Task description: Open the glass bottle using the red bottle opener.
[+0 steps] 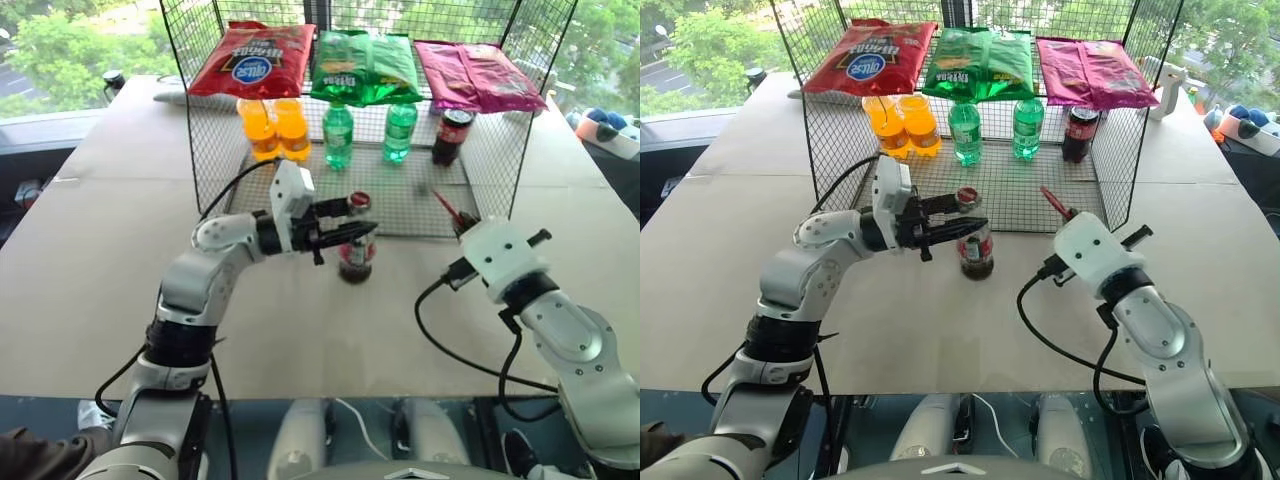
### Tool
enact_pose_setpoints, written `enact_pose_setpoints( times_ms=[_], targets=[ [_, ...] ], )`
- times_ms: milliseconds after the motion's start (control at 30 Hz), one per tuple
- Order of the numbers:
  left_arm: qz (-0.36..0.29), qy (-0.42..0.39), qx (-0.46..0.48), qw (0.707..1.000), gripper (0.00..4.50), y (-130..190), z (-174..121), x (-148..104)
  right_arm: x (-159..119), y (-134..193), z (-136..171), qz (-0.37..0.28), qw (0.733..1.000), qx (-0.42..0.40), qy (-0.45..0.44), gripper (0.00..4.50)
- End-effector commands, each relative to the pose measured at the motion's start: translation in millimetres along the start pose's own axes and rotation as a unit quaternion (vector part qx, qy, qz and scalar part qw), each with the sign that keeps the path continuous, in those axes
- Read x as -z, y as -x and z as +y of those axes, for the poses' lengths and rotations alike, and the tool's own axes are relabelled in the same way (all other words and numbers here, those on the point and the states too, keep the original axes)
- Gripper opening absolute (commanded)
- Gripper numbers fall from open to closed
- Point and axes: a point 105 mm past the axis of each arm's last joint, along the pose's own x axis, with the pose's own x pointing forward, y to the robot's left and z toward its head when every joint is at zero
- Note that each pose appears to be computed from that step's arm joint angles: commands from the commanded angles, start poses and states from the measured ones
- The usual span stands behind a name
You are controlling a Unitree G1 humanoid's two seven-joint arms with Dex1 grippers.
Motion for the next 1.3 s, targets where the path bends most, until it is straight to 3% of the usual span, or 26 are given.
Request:
enact_pose_setpoints(
  times_ms=[33, 267, 467, 833, 1300],
  targets=[
    [0.001, -0.021, 0.002, 1.0, 1.71, 0, -2, -5, -15, 0, -8, -0.033, 0.999, 0.015, 0.009, 0.0],
    [0.003, -0.022, 0.003, 1.0, 1.71, 0, -3, -3, -28, -5, -5, -0.069, 0.997, -0.002, 0.036, 0.0],
    [0.003, -0.02, 0.0, 1.0, 1.71, -1, -1, -3, -38, -18, 21, -0.12, 0.989, -0.038, 0.075, 0.0],
    [0.002, -0.019, -0.005, 1.0, 1.71, -1, 1, -5, -48, -33, 35, -0.202, 0.964, 0.011, 0.175, 0.0],
    [0.005, -0.019, -0.006, 1.0, 1.71, 1, 1, -6, -36, -41, 55, -0.188, 0.978, 0.005, 0.093, 0.0]
  ],
)
